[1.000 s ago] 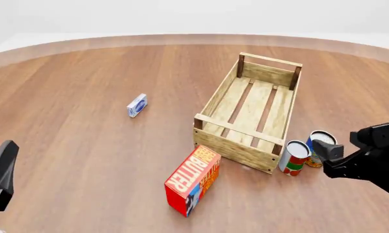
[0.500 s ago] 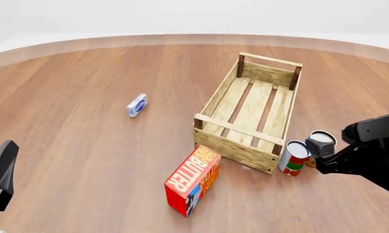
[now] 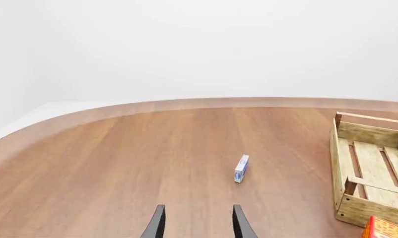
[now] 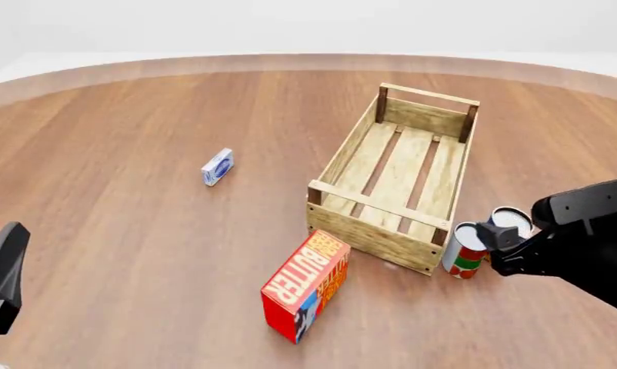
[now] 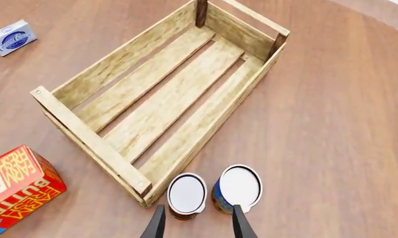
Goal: Pick up the tomato sauce, and put it in the wooden tray.
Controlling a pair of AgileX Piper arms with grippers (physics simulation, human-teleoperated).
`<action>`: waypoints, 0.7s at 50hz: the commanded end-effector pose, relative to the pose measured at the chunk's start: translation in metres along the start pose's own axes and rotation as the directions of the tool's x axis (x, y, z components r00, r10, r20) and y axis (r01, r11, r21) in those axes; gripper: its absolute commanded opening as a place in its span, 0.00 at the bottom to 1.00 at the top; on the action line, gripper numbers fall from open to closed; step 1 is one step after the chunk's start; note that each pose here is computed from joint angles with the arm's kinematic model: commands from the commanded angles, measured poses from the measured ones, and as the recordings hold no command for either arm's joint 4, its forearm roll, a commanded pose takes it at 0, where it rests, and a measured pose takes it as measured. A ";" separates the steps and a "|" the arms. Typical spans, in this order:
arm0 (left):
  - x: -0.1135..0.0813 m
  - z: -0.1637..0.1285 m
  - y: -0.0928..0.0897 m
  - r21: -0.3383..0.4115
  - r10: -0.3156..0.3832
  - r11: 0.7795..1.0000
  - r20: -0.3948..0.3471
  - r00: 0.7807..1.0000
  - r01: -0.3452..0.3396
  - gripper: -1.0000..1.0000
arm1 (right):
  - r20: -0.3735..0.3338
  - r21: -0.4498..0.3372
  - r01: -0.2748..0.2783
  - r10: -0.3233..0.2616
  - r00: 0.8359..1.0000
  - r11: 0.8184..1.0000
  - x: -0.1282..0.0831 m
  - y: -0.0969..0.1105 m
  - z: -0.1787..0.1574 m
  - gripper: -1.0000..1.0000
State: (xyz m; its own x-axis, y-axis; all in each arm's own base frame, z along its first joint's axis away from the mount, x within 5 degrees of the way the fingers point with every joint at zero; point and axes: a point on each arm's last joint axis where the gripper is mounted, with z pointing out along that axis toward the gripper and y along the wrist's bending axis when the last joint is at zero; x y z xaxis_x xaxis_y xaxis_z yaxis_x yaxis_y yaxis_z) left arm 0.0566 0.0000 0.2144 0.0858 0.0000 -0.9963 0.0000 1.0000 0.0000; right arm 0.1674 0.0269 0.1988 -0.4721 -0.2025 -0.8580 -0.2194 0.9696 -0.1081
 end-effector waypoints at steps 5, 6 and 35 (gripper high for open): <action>0.000 0.000 0.000 0.000 0.000 1.000 0.000 1.000 0.000 1.00 | -0.012 -0.006 -0.005 0.005 1.000 1.000 0.004 0.002 0.006 1.00; 0.000 0.000 0.000 0.000 0.000 1.000 0.000 1.000 0.000 1.00 | -0.011 -0.005 -0.005 0.005 1.000 1.000 0.004 0.001 0.006 1.00; 0.000 0.000 0.000 0.000 0.000 1.000 0.000 1.000 0.000 1.00 | -0.030 -0.016 -0.014 0.014 0.999 1.000 0.009 0.004 0.018 1.00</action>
State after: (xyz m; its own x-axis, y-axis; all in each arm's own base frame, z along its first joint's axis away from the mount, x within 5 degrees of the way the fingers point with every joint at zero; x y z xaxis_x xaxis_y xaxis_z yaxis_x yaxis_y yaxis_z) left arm 0.0566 0.0000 0.2144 0.0858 0.0000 -0.9963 0.0000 1.0000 0.0000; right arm 0.1754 0.0303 0.1851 -0.4953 -0.1963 -0.8462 -0.2257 0.9698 -0.0929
